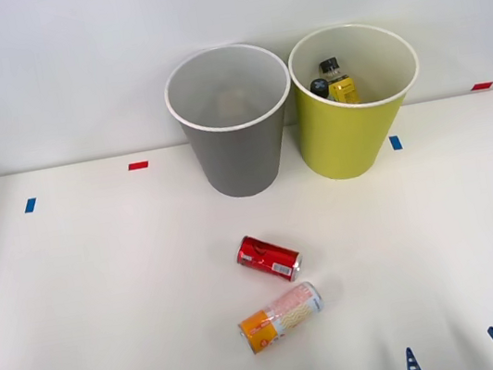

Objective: Put cans in the gray bin, plastic bottles in the light green bin

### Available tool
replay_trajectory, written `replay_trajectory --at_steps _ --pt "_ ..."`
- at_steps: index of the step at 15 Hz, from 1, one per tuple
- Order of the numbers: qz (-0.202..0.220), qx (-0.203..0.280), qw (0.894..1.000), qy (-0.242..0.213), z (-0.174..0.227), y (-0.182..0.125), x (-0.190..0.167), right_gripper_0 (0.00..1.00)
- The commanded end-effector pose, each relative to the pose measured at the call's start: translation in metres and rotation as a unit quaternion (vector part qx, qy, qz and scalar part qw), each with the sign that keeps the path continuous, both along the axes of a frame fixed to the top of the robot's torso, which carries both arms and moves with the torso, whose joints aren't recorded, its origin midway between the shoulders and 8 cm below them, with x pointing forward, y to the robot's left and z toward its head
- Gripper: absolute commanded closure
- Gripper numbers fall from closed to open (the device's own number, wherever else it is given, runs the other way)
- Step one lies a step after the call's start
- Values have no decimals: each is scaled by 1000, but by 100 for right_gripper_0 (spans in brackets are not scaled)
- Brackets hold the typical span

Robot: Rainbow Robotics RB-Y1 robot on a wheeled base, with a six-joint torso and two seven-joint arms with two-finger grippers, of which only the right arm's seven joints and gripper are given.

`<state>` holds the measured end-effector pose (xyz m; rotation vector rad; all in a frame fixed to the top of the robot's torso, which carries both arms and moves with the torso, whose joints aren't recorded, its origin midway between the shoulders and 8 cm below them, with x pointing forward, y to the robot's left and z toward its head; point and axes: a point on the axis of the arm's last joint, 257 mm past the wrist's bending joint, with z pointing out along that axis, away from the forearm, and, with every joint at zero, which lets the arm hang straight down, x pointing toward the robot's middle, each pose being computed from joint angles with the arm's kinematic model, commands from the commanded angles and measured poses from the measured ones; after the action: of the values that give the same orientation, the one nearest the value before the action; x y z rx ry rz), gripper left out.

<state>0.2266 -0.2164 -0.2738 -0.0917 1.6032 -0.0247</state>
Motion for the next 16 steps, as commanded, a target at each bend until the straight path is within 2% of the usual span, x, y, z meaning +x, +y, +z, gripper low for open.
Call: replay_trajectory --at_steps 1,16 --pt "0 0 1000 0 0 0 0 0" --pt "0 0 1000 0 0 0 0 0"
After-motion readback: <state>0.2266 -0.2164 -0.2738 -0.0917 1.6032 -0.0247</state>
